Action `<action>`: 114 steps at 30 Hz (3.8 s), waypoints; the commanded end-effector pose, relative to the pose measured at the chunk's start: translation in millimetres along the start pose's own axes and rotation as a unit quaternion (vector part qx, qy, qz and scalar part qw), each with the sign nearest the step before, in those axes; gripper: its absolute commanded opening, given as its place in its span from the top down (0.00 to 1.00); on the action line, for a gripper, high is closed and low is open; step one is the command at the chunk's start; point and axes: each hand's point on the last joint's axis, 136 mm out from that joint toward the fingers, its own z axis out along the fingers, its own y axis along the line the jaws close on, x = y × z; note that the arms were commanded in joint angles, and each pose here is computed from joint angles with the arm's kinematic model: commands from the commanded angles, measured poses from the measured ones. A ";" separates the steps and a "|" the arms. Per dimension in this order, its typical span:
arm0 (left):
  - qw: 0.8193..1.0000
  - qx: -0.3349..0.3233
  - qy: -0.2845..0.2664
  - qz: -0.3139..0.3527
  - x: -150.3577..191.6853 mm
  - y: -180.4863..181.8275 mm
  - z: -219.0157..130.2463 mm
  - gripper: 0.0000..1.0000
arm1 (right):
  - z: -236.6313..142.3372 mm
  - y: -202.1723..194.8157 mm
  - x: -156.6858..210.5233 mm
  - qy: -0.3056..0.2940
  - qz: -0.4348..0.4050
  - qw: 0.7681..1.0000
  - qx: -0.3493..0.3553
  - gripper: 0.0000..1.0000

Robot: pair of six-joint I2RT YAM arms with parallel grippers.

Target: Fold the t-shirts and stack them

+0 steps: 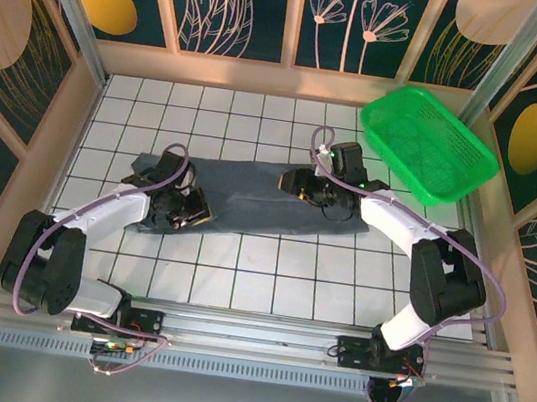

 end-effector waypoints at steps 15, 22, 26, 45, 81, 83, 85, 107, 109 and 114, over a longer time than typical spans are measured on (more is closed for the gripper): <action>0.979 0.096 0.011 -0.182 22.9 -12.2 9.0 0.98 | 11.8 -9.7 9.2 0.012 0.007 1.000 0.006 0.43; 0.990 0.069 0.040 -0.116 35.1 -12.8 -1.9 0.60 | 14.7 -11.2 9.6 0.014 0.007 1.000 0.007 0.43; 0.997 -0.014 0.007 -0.080 11.3 12.0 -23.6 0.62 | 16.8 -2.4 10.2 0.015 -0.011 1.000 0.002 0.43; 0.974 -0.146 -0.135 -0.107 -114.7 137.8 -41.6 0.74 | 42.3 45.4 36.8 0.069 -0.069 0.994 -0.048 0.43; 0.976 -0.126 -0.154 -0.088 -168.7 84.1 -84.4 1.00 | 42.5 41.1 26.3 0.063 -0.059 0.996 -0.023 0.43; 0.975 -0.142 -0.151 -0.085 -181.3 84.5 -84.0 1.00 | 41.8 39.9 24.7 0.060 -0.056 0.996 -0.021 0.43; 0.974 -0.149 -0.149 -0.078 -192.9 81.6 -84.4 1.00 | 41.4 38.4 23.4 0.058 -0.053 0.997 -0.018 0.43; 0.950 -0.191 -0.231 -0.083 -206.3 76.1 -84.3 0.52 | -35.6 -126.2 -44.5 -0.086 0.025 0.965 0.247 0.65; 0.970 -0.136 -0.175 -0.104 -162.4 59.6 -53.4 0.56 | -37.0 -151.5 -55.9 -0.088 0.025 0.955 0.283 0.69; 0.976 -0.049 -0.097 -0.188 -86.5 55.3 7.8 0.65 | -29.1 -202.2 -70.3 -0.063 0.037 0.941 0.331 0.70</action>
